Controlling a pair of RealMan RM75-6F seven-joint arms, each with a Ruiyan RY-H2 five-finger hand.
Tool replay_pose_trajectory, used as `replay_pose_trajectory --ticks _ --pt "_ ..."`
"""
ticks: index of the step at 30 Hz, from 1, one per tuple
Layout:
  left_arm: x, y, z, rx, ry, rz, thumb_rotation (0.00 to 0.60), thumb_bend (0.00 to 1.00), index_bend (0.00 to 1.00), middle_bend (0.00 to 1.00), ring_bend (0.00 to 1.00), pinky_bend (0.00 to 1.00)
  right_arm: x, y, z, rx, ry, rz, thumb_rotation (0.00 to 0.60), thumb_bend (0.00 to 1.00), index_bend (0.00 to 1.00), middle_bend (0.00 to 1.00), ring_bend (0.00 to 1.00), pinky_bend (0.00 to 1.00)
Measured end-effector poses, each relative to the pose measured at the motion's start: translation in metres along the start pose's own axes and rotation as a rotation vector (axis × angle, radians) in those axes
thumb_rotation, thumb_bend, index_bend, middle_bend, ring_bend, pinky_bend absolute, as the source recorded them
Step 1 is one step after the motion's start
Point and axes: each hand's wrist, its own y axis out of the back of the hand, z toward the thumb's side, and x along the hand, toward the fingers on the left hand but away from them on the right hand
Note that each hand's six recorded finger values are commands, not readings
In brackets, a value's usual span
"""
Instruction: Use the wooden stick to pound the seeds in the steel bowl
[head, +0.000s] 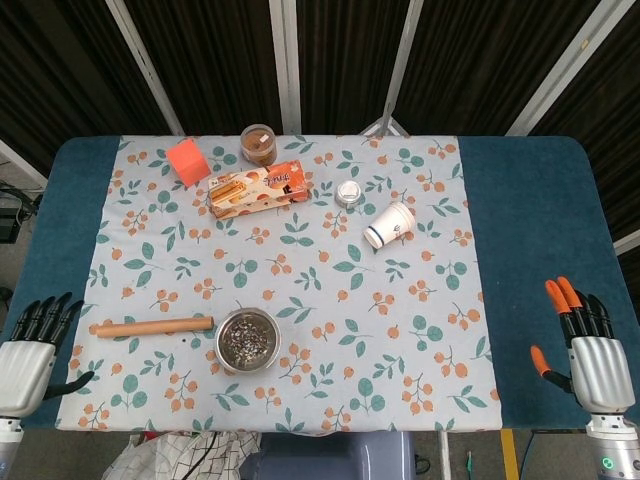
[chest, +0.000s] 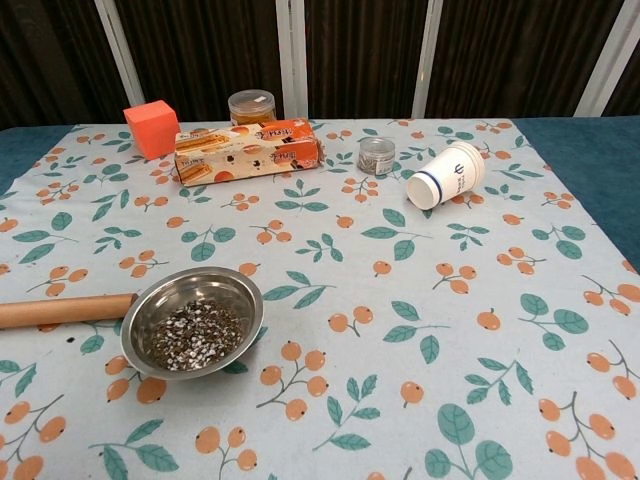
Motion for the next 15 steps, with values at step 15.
replay_pose_trajectory --ticks 15 --pt "0.047 -0.001 0.023 0.057 0.033 -0.09 0.6 0.2 0.26 0.24 0.17 0.29 -0.001 -0.003 0.002 -0.018 0.008 0.027 0.6 0.37 0.0 0.0 0.0 0.0"
